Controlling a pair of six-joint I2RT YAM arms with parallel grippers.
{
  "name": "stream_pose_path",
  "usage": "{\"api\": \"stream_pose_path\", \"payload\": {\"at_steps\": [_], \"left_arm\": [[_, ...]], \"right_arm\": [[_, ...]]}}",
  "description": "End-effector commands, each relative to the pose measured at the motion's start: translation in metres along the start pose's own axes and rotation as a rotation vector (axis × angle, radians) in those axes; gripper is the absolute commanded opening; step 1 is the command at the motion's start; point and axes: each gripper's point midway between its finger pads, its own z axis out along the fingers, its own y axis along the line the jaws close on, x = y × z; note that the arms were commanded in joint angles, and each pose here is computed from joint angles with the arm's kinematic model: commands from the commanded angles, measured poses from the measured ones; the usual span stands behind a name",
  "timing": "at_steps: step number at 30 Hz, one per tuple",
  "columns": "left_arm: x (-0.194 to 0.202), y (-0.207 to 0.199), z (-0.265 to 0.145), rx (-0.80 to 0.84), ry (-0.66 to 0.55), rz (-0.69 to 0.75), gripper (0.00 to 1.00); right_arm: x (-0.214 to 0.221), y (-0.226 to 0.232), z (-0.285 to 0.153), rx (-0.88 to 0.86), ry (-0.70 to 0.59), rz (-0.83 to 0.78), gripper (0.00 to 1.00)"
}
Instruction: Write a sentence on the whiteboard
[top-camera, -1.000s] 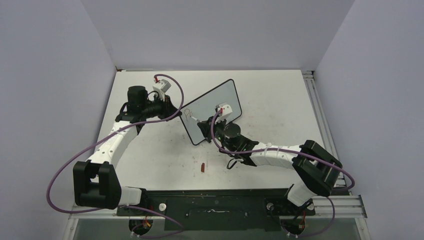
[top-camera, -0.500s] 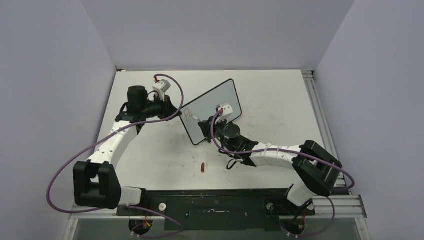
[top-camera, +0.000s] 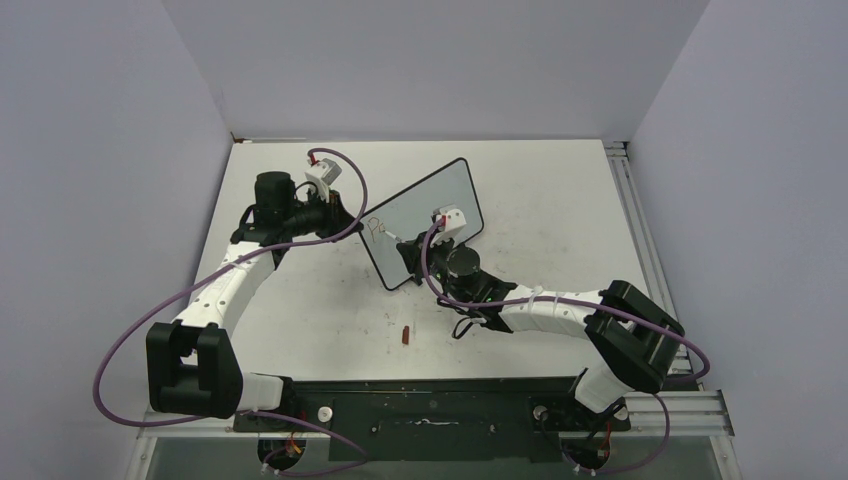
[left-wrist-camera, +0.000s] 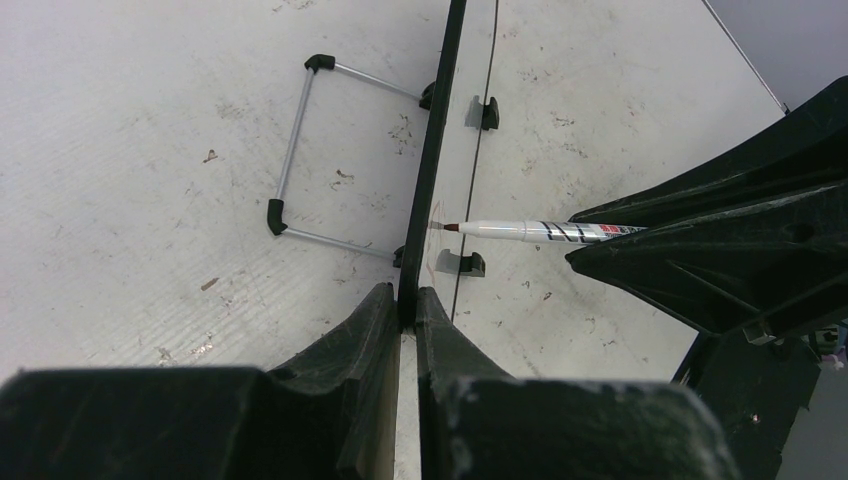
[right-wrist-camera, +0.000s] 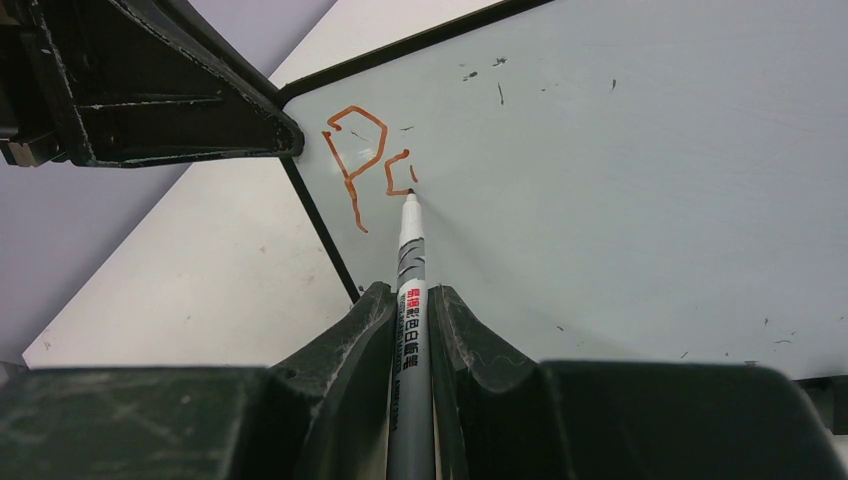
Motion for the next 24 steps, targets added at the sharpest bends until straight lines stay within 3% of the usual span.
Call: {"api": "stream_pose_path", "payload": {"at_steps": [1, 24], "left_arm": [[-0.021, -0.008, -0.007, 0.012, -0.039, 0.064, 0.00], [-0.021, -0.007, -0.006, 0.014, -0.037, 0.063, 0.00]], "right_arm": [[-0.021, -0.001, 0.009, 0.029, -0.059, -0.009, 0.05], [-0.035, 0.006, 0.013, 0.011, -0.087, -0.022, 0.05]]}}
